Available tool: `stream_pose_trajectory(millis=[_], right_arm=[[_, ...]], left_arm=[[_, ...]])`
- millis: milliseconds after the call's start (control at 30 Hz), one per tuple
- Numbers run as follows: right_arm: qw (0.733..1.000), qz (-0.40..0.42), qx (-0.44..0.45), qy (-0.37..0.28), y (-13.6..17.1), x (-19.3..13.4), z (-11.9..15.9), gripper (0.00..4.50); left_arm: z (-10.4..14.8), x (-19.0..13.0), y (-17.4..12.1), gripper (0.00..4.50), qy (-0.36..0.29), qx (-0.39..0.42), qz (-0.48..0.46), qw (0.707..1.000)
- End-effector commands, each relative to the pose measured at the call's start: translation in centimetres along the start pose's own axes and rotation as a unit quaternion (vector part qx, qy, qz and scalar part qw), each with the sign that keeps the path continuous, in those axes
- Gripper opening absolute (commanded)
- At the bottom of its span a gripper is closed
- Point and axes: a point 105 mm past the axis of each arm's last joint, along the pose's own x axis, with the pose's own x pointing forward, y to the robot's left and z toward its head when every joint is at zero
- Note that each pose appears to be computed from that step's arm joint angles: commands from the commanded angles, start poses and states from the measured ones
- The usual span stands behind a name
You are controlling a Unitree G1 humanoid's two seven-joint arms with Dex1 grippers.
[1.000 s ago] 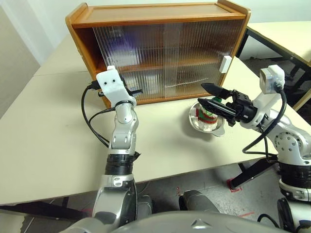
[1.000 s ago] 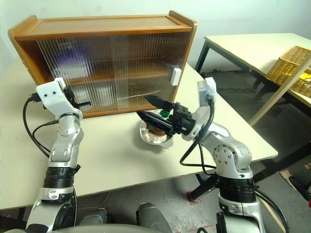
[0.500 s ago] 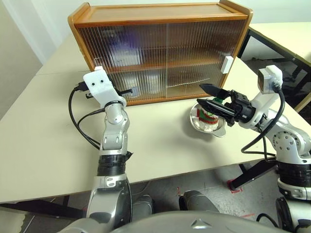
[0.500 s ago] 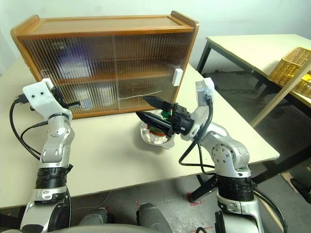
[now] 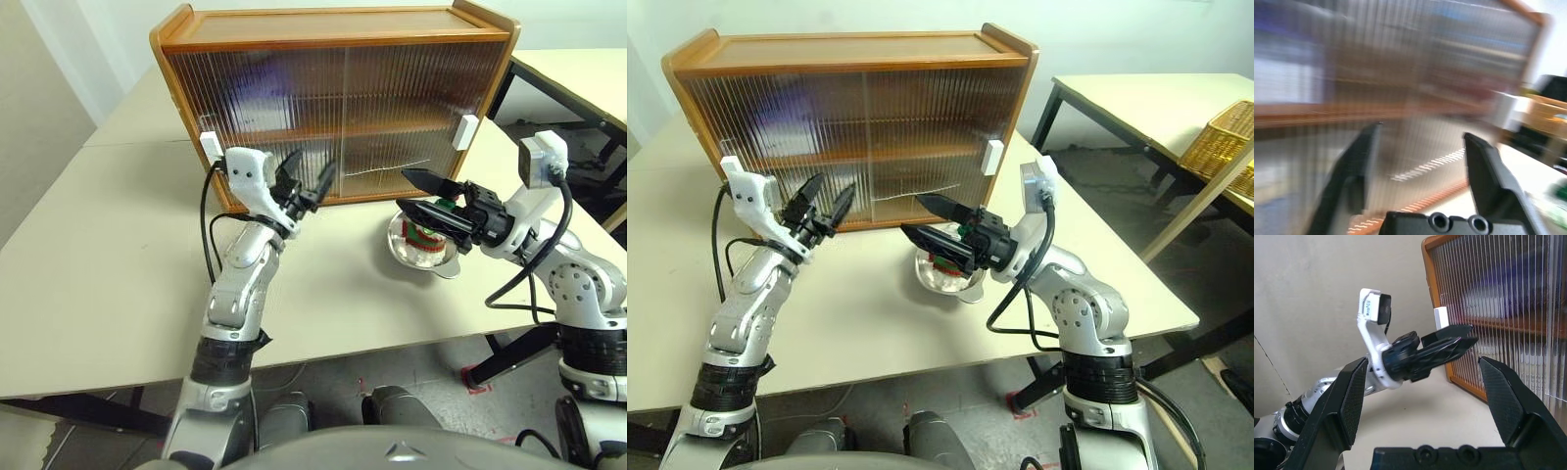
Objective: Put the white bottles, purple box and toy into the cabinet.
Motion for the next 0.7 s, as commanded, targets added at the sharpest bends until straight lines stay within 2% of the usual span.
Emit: stream_pose_trajectory(millis=[33, 167, 333, 433, 533, 700], right_arm=[[1.000, -0.014, -0.008, -0.008, -0.4, -0.1, 0.2, 4.50], [0.997, -0.064, -0.033, -0.042, -2.0, -0.6, 1.5, 4.50], [0.994, -0.090, -0.044, -0.049, -2.9, -1.3, 1.7, 4.50], [0.985, -0.148, -0.066, -0.054, -4.9, -3.0, 1.8, 4.50], [0.981, -0.170, -0.076, -0.058, -5.8, -3.6, 1.8, 4.50], [0.953, -0.280, -0.100, -0.062, -9.7, -6.3, 2.2, 4.50]], left_arm=[[0.1, -1.1, -0.2, 4.47, 0.010, -0.019, -0.075, 0.997], [1.2, -2.6, 1.1, 4.47, 0.000, -0.035, -0.134, 0.990], [2.0, -3.4, 2.5, 4.47, -0.026, -0.033, -0.139, 0.989], [3.1, -4.1, 3.6, 4.47, -0.055, -0.029, -0.133, 0.989], [3.4, -4.3, 3.7, 4.47, -0.070, -0.020, -0.133, 0.988], [4.6, -5.1, 3.5, 4.47, -0.105, -0.013, -0.143, 0.984]])
